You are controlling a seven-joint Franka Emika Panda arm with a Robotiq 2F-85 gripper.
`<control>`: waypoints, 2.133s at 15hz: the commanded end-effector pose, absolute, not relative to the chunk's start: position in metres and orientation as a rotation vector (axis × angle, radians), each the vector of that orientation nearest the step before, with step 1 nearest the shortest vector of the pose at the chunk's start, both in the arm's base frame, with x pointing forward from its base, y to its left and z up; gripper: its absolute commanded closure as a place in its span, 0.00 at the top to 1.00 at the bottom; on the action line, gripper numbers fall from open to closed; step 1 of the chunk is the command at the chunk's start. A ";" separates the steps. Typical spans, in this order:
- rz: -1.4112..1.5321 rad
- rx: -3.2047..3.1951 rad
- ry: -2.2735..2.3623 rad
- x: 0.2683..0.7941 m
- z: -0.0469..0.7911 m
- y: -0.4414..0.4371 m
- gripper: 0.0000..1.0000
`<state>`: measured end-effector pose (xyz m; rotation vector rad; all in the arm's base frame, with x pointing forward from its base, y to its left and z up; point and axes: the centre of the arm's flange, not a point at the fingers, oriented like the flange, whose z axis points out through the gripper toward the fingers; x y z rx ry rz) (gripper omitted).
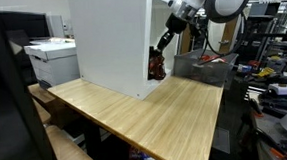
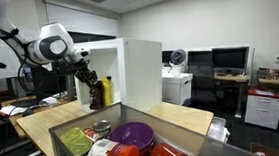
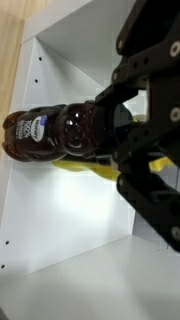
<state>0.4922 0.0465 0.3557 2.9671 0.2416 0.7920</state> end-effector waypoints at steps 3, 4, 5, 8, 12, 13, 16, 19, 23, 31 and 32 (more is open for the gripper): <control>0.838 2.977 0.212 0.501 0.355 0.046 0.19; 0.843 2.982 0.211 0.499 0.356 0.046 0.19; 0.848 2.985 0.208 0.496 0.357 0.045 0.19; 0.870 2.996 0.176 0.487 0.361 0.041 0.19; 0.921 3.000 0.130 0.477 0.364 0.036 0.19; 0.941 2.997 0.125 0.475 0.364 0.035 0.19; 0.993 2.980 0.139 0.467 0.362 0.035 0.19; 1.046 2.964 0.152 0.460 0.362 0.036 0.19; 1.106 2.949 0.153 0.454 0.361 0.036 0.19; 1.151 2.943 0.152 0.453 0.355 0.039 0.19; 1.152 2.944 0.152 0.453 0.354 0.039 0.19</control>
